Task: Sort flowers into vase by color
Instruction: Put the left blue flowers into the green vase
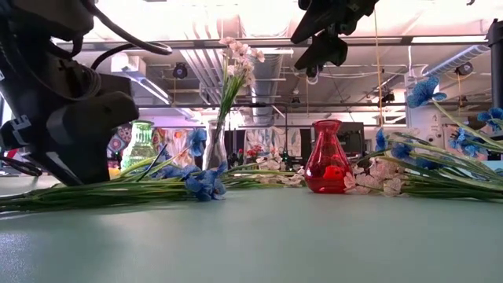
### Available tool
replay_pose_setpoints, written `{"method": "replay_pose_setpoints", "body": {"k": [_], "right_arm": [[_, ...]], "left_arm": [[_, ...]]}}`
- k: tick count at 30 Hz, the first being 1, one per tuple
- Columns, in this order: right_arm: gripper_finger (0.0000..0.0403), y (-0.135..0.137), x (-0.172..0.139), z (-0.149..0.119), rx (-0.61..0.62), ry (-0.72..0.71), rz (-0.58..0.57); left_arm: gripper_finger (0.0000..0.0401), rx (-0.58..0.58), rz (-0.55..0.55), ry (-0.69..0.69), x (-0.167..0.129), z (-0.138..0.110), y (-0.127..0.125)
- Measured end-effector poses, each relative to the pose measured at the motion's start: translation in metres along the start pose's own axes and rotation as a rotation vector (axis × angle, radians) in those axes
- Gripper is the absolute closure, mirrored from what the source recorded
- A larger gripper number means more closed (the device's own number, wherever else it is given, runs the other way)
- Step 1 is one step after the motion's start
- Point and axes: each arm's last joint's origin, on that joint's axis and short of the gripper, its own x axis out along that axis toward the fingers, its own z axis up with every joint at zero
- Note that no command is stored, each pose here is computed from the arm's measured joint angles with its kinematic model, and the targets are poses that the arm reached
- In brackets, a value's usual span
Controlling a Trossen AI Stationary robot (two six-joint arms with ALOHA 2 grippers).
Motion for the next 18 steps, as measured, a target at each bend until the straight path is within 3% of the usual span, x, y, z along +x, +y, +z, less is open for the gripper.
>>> {"method": "replay_pose_setpoints", "body": {"k": [6, 18], "right_arm": [[0.0099, 0.000, 0.000, 0.000, 0.000, 0.000, 0.000], [0.0101, 0.000, 0.000, 0.000, 0.001, 0.003, -0.001]], "left_arm": [[0.0390, 0.001, 0.005, 0.001, -0.001, 0.001, 0.001], [0.0400, 0.009, 0.008, 0.008, -0.030, 0.015, 0.016]]}}
